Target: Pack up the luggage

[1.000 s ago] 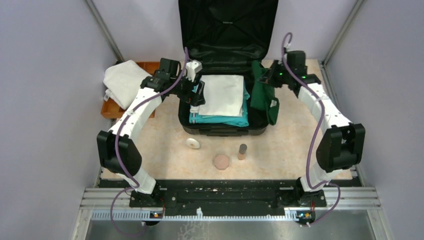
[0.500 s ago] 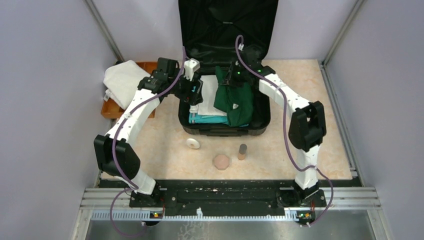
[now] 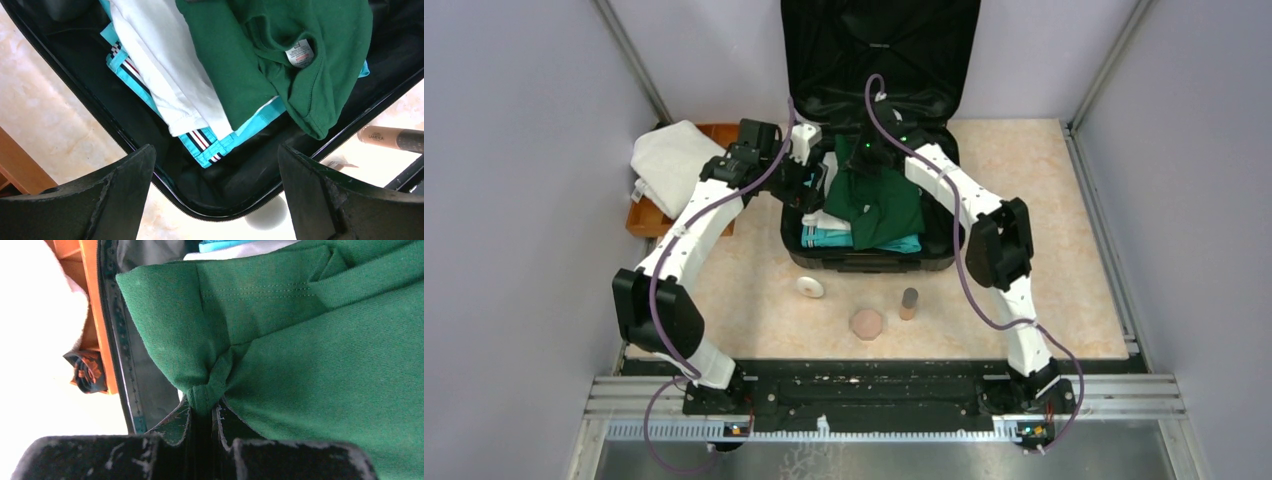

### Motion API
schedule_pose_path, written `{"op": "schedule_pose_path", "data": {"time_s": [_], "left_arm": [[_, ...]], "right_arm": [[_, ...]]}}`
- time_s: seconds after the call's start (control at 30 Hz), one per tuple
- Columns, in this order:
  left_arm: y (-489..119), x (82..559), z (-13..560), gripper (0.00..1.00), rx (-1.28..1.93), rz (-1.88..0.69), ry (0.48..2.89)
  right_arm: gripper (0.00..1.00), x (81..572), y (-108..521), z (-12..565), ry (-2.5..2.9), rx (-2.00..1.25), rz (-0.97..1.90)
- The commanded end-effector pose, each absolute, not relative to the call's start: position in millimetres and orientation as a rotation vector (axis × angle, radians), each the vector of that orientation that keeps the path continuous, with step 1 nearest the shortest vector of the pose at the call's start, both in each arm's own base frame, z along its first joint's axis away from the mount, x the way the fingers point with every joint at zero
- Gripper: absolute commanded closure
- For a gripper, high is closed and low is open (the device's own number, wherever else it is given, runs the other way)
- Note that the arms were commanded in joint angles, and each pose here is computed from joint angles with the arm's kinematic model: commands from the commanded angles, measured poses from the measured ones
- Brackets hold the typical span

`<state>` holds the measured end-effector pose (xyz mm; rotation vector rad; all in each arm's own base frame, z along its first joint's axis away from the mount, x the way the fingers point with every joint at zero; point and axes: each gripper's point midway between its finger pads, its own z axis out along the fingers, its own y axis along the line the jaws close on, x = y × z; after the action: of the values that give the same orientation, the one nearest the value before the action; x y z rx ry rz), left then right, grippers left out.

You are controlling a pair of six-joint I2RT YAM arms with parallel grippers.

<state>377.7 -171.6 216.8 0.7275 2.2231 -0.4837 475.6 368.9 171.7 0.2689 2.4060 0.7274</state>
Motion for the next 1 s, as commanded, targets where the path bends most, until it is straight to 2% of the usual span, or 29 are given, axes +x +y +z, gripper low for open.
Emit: {"op": "schedule_pose_path", "data": {"time_s": [0.0, 0.23, 0.27, 0.33, 0.37, 0.5, 0.57, 0.77, 0.9, 0.97], "left_arm": [[-165.9, 378.1, 232.6, 0.02, 0.721, -0.459, 2.163], [-165.7, 374.7, 229.8, 0.02, 0.721, -0.471, 2.17], [-165.3, 374.2, 229.1, 0.02, 0.722, -0.468, 2.172], [-164.4, 372.9, 228.9, 0.02, 0.727, -0.463, 2.169], [-164.0, 372.3, 228.4, 0.02, 0.729, -0.461, 2.168], [-165.4, 372.0, 228.6, 0.02, 0.74, -0.468, 2.16], [-169.5, 373.1, 229.8, 0.02, 0.745, -0.491, 2.153], [-194.3, 377.8, 234.5, 0.02, 0.774, -0.642, 2.112], [-215.6, 393.8, 240.8, 0.02, 0.777, -0.676, 2.086], [-227.8, 405.4, 239.4, 0.02, 0.772, -0.659, 2.063]], "right_arm": [[1.0, 486.3, 397.5, 200.8, 2.313, 0.336, 0.847], [1.0, 504.2, 411.9, 176.8, 2.322, 0.496, 0.915], [0.9, 506.5, 412.1, 172.9, 2.323, 0.513, 0.925], [0.6, 508.3, 413.3, 168.1, 2.34, 0.504, 0.951], [0.49, 507.8, 414.3, 169.9, 2.346, 0.48, 0.964], [0.2, 505.7, 414.1, 206.4, 2.307, 0.32, 1.027], [0.11, 506.3, 403.6, 234.3, 2.269, 0.259, 1.075], [0.11, 502.4, 329.5, 287.3, 2.174, 0.223, 1.099], [0.33, 484.8, 299.4, 279.9, 2.18, 0.217, 1.113], [0.44, 465.6, 292.8, 249.1, 2.238, 0.221, 1.114]]}}
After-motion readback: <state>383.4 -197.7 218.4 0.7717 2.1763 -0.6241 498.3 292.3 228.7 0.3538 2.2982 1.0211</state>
